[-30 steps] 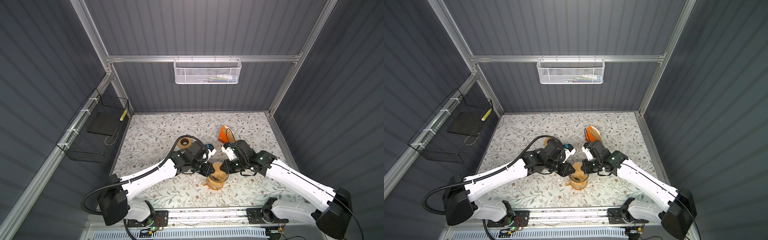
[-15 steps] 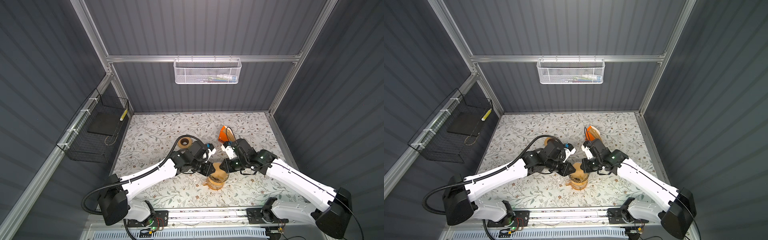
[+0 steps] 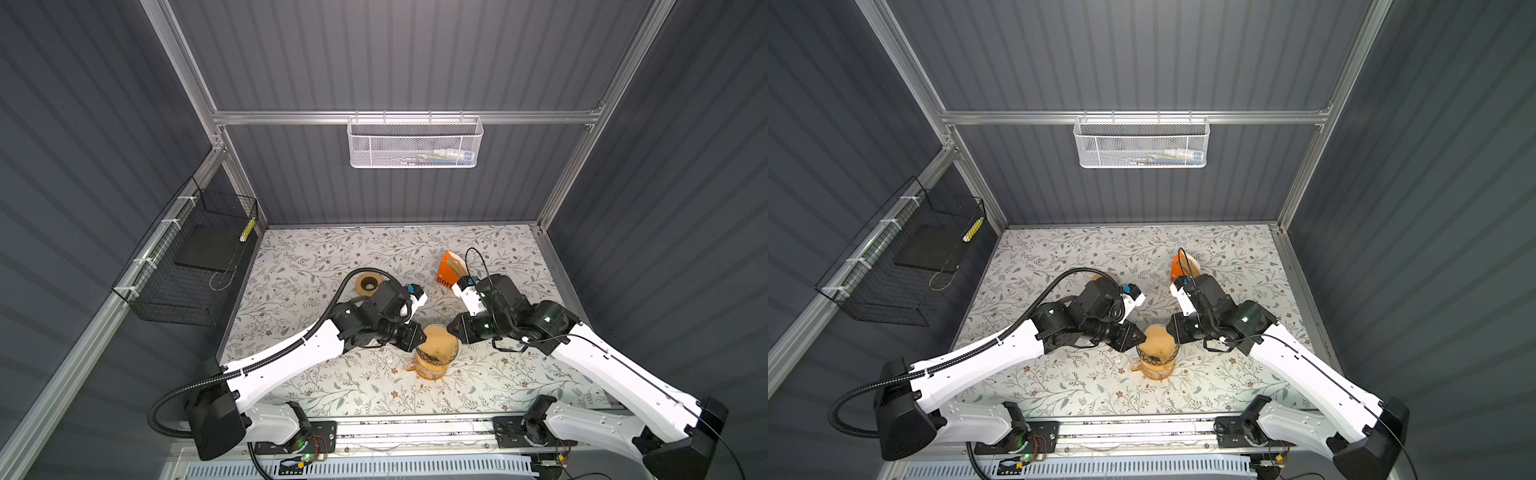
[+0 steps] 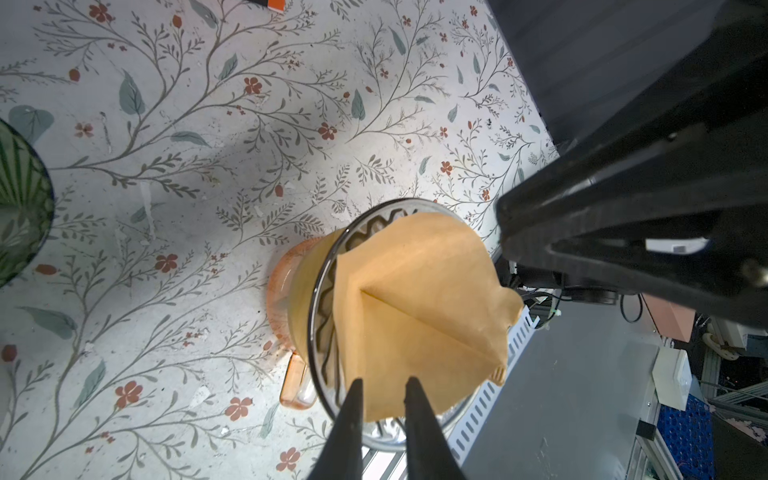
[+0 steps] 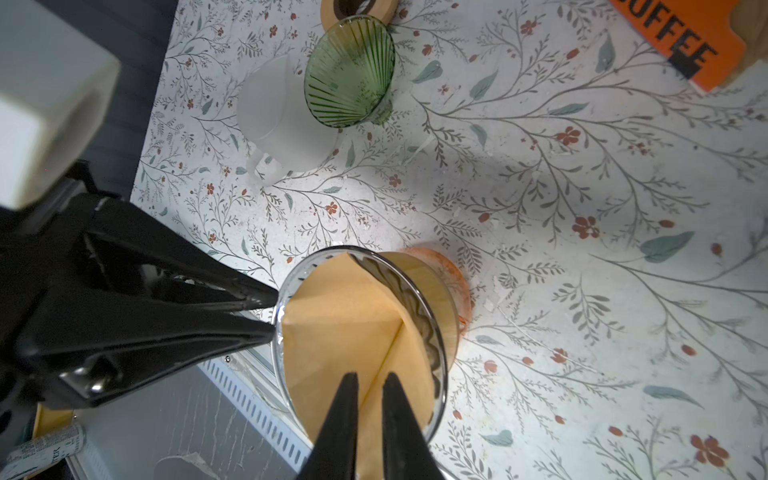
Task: Place the coffee filter in the dripper
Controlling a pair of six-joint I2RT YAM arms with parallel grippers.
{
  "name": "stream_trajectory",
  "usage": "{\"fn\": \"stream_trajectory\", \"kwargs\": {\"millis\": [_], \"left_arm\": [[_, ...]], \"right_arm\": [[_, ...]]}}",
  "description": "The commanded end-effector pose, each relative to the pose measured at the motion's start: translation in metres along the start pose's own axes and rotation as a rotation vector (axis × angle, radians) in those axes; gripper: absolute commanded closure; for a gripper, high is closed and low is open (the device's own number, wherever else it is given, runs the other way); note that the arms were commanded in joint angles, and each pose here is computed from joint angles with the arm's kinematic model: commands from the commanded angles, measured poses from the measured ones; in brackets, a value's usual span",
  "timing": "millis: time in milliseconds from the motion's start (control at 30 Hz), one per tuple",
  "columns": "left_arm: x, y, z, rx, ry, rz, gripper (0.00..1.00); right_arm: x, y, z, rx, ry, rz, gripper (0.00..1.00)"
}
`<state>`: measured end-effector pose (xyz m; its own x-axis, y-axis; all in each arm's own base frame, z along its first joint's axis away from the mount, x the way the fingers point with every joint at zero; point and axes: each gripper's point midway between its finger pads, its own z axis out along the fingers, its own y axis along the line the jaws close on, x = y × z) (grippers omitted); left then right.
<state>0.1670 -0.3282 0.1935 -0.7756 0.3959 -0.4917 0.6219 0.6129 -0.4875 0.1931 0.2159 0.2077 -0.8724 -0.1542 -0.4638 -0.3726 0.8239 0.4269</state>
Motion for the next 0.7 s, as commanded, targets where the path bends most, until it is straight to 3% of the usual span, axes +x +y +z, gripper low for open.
{"fn": "stream_trajectory", "kwargs": {"millis": [0, 667], "left_arm": [[0.012, 0.003, 0.001, -0.010, 0.050, -0.023, 0.80], [0.017, 0.002, 0.018, 0.027, 0.081, -0.042, 0.80]], "right_arm": [[0.010, -0.008, -0.004, 0.038, 0.027, 0.003, 0.85], [0.040, -0.010, 0.023, -0.019, 0.118, 0.067, 0.86]]}}
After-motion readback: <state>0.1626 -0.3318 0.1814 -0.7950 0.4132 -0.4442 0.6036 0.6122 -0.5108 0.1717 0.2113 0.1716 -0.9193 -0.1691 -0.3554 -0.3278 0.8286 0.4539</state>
